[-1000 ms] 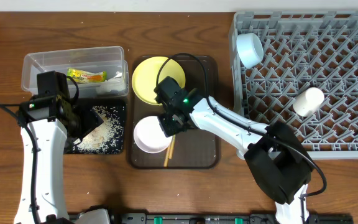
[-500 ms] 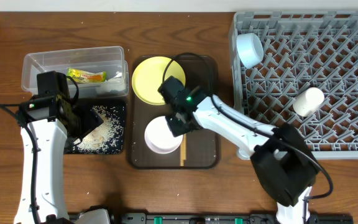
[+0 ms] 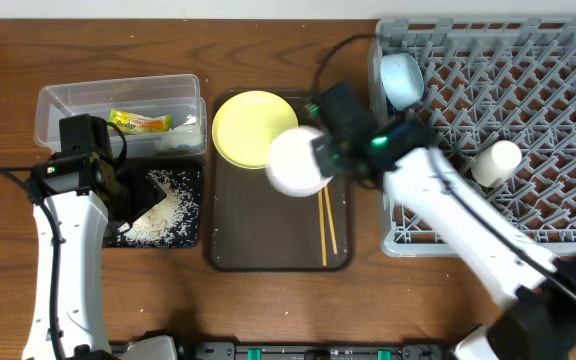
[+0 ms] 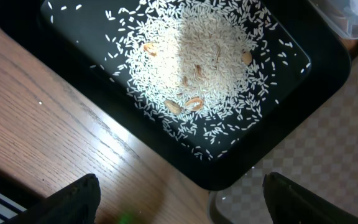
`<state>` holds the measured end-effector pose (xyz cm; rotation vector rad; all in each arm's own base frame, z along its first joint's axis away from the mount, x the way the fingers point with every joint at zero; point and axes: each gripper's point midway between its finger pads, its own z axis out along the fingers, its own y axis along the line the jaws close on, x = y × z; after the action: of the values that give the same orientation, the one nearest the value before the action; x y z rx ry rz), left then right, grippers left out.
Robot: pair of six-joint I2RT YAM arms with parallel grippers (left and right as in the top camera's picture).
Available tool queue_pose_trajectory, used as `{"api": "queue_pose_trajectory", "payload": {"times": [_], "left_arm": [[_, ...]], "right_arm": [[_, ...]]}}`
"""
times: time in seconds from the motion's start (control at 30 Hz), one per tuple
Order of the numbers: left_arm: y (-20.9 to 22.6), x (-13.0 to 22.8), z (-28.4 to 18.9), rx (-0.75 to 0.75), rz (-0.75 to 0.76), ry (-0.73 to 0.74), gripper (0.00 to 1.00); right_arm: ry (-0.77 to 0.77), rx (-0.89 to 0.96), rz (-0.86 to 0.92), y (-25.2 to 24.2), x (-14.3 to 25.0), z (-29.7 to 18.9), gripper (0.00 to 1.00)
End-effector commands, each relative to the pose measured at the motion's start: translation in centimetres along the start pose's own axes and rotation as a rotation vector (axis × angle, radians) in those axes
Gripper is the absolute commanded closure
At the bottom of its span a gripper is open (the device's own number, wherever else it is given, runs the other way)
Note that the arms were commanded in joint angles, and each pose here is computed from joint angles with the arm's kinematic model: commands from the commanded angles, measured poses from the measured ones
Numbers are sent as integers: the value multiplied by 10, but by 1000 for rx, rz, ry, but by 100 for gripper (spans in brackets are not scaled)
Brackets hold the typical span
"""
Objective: Sort waste into correct bins and load items into the dishwasher rack
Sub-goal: 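Carry the white bowl right and set it in the rack's back row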
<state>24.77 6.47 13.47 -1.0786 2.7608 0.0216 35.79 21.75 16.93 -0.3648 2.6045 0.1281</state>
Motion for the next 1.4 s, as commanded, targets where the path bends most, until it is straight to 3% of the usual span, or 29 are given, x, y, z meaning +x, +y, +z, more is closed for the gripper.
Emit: {"api": "queue_pose_trajectory", "payload": {"times": [0.0,0.27,0.6,0.87,1.37], "left_arm": [[5,0,-1,-15,-10,-8,14],[4,-1,-1,-13,-10,-11,14],[4,-1,-1,-13,-10,-11,14],[4,-1,-1,-12,-11,-14,13],[1,0,0,5,-11,-4,14]], "right_arm": [[-117,264,32,-77,-25,-29,99],[-316,841,115,-231,-70,-96,99],[-433,1142,0,-320,-122,-140,99],[-434,1268,50,-361,-126,-113,99],[-317,1254,-62,-368,-116,13,99]]}}
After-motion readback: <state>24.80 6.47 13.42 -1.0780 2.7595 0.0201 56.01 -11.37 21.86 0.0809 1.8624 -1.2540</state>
